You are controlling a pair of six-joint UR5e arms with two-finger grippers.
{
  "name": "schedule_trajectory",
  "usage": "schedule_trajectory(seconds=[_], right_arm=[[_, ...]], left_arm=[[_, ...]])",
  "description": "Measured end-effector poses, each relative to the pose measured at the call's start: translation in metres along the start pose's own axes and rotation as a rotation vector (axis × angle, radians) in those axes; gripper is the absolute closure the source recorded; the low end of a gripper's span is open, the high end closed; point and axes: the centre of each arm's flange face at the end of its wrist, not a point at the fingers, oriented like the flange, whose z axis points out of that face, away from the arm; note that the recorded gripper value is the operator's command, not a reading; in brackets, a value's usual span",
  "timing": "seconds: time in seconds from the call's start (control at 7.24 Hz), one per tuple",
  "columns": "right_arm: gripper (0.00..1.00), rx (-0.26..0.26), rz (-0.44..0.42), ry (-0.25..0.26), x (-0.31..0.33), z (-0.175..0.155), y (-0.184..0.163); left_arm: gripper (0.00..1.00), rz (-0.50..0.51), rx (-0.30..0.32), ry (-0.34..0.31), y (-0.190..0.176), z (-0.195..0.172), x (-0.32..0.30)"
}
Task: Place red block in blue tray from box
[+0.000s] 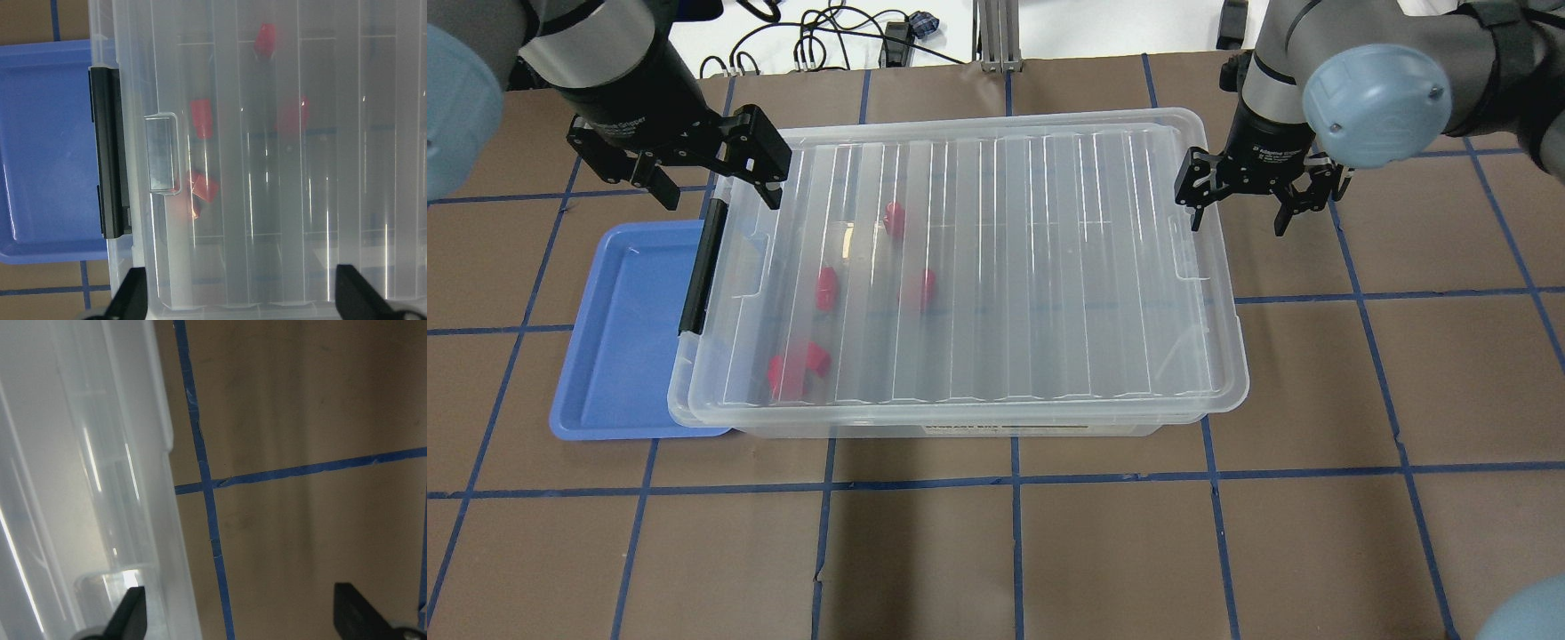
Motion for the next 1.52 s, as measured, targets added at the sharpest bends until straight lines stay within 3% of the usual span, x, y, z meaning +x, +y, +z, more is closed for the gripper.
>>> schedule_trajectory(seconds=[0.55, 1.24, 1.52], right_arm=[[0.0, 0.043, -0.058, 0.083, 0.014, 0.002, -0.012], [0.0, 0.048, -0.084, 0.092, 0.078, -0.004, -0.03], [0.0, 0.044, -0.118, 0.14, 0.094, -0.006, -0.032]], left_arm=[[0.0, 0.0, 0.001, -0.003, 0.0, 0.0, 0.0], [0.0, 0.001, -0.003, -0.003, 0.001, 0.002, 0.0], [0.0, 0.002, -0.006, -0.001, 0.001, 0.003, -0.001]])
